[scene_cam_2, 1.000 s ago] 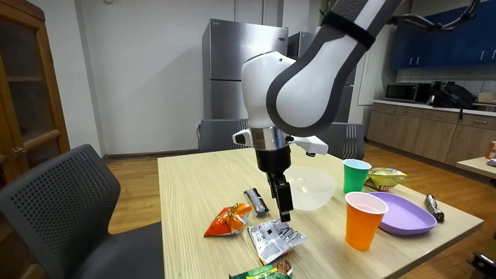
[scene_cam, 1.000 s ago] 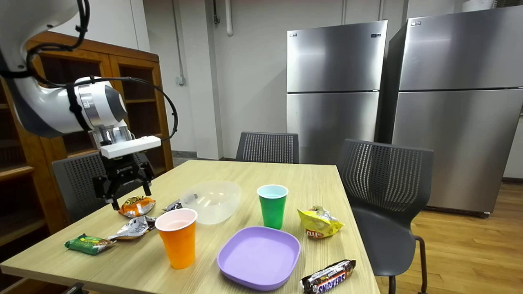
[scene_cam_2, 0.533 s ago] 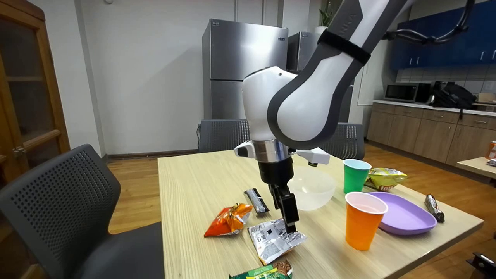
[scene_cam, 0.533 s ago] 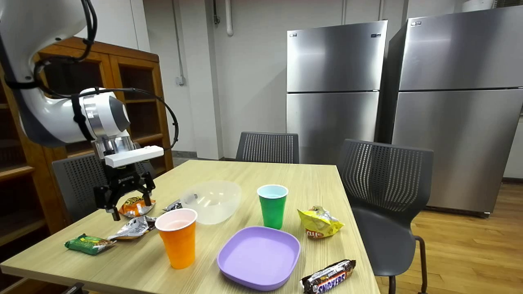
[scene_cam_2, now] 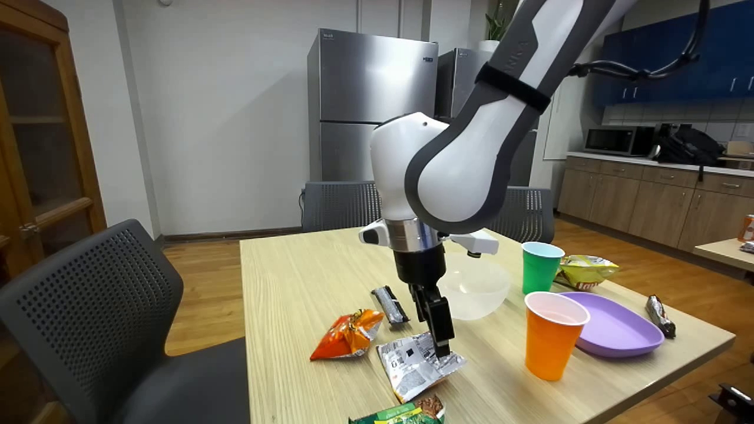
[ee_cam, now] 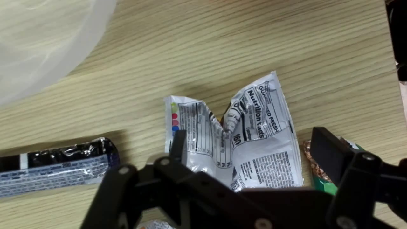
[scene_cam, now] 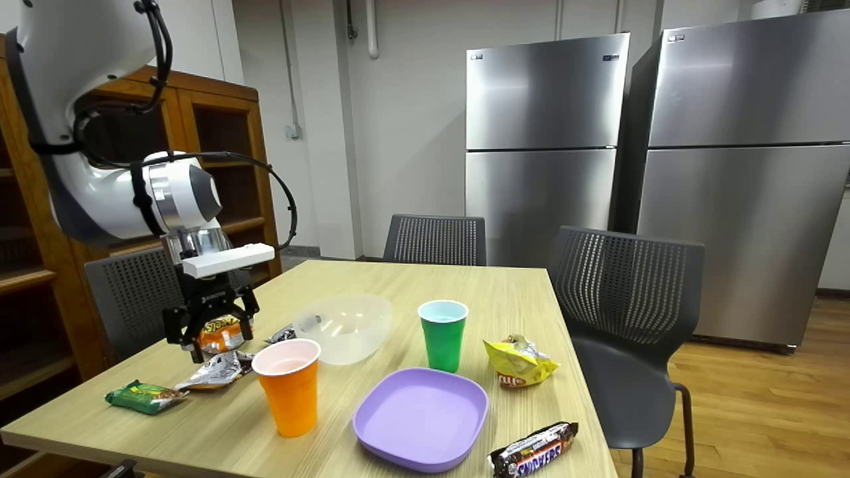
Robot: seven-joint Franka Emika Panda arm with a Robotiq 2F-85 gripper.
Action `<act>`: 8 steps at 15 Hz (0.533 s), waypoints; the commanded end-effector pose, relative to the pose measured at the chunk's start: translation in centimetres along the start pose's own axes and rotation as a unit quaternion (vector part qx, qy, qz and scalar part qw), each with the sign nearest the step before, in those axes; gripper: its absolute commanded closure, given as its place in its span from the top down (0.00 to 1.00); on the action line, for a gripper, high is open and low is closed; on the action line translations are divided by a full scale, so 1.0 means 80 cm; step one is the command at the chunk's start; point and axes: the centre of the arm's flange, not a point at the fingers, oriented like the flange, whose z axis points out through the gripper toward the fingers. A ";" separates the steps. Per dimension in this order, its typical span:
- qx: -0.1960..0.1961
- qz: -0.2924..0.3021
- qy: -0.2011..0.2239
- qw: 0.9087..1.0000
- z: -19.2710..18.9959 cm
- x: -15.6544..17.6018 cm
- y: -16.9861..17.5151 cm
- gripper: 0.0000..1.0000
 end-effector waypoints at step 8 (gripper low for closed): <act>-0.004 -0.009 0.005 1.000 0.009 0.008 0.019 0.49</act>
